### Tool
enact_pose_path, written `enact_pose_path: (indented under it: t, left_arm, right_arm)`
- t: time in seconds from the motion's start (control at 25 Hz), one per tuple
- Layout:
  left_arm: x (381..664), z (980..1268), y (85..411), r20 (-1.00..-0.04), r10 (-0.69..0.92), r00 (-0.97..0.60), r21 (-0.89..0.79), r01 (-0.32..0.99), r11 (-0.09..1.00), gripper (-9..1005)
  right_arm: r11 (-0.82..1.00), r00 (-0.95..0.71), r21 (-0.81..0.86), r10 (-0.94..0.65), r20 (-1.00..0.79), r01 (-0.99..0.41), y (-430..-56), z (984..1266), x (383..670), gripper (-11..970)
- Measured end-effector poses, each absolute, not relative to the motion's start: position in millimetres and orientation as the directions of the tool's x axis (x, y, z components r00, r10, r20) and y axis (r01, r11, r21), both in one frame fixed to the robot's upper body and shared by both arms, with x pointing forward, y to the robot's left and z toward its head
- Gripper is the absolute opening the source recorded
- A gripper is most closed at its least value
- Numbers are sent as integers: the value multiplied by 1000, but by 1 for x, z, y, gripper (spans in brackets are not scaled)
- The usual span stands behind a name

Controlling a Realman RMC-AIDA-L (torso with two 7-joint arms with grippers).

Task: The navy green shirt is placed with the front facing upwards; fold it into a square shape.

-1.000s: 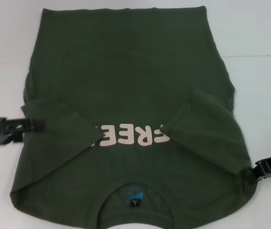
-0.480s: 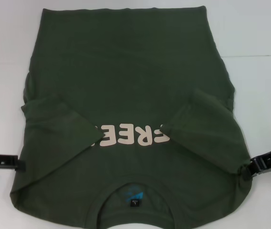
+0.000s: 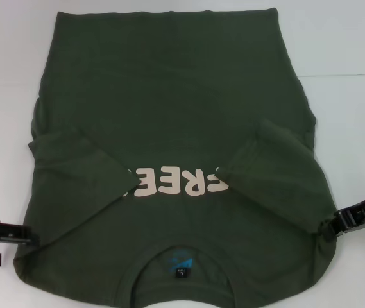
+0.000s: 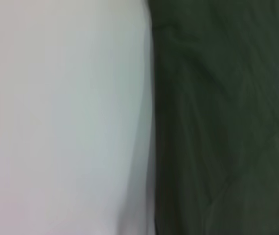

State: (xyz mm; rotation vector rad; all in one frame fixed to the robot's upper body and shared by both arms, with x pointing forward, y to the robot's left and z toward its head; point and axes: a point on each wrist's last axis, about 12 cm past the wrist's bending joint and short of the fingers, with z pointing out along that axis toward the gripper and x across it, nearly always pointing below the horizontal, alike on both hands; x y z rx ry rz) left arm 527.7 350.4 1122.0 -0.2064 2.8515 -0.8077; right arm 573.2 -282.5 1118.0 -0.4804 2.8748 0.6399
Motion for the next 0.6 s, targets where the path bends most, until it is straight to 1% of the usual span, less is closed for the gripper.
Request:
enact_pose_path:
  t: [0.28,0.6]
  left_arm:
    - [535,1113,345,-116,-170,-979,-532,-84,843,948]
    - [537,1112,343,-113,-164,-980,-531,-80,844,947]
  right_arm:
    - [854,-935,389,-278,-220,-346,-281,1119,573,23]
    - [853,-935,390,-281,-219,-347,-281,1119,573,24]
